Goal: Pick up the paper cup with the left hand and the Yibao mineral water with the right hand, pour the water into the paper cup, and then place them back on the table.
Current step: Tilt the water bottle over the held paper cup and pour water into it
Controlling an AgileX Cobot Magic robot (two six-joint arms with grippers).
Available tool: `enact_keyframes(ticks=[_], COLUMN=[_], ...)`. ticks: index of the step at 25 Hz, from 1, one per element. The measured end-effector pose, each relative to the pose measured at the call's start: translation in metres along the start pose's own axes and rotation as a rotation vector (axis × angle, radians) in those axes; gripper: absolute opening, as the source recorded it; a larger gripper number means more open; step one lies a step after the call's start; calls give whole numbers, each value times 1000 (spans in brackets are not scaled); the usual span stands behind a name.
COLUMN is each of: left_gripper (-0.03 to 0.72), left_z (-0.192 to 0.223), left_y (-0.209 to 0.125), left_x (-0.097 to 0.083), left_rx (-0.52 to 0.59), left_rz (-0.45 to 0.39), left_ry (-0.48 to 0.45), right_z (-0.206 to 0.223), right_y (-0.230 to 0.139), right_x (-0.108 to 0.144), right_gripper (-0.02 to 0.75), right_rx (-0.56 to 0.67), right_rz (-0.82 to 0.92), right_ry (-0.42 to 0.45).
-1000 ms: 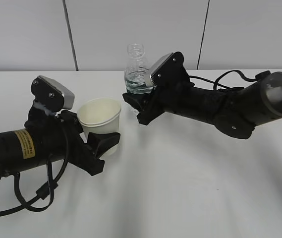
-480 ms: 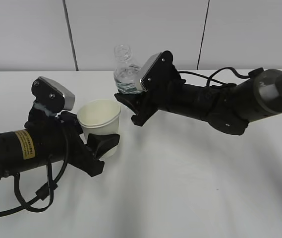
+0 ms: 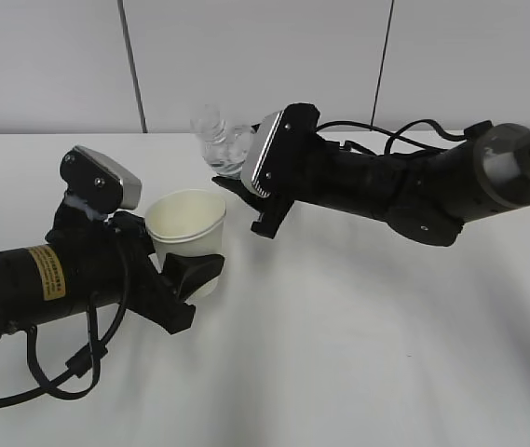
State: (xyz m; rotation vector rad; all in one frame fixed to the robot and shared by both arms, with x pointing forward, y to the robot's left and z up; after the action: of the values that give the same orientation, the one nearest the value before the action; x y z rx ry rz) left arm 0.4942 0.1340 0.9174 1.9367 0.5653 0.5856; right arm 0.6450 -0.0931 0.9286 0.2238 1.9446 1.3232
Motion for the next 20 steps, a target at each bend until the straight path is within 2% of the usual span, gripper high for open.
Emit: enact_keyframes(ticks=[8,20], left_gripper=[413,413], left_z=[0,0], left_y=[0,0], left_x=[0,0], left_rx=[0,1], left_rz=[0,0], left_ry=[0,0], right_z=[0,0], right_y=[1,1], right_x=[0,-6], right_gripper=[470,470], right_rx=[-6,4], right_rz=[-171,-344], right_ry=[-3,-63])
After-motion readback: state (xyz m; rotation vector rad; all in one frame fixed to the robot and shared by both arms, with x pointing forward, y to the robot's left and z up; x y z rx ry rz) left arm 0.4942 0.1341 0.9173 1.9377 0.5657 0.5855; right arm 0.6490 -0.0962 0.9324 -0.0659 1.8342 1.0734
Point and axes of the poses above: a point on each arm's last joint axis where the gripper is mounted, z pointing out along that axis toward the gripper, x along the wrist's bending axis when the last joint is at zero, y = z × x, the point moved 1 cm from there along z, pointing out along that axis toward the gripper, and after that the axes turned 10 degrees about z, right-handed, at the moved point
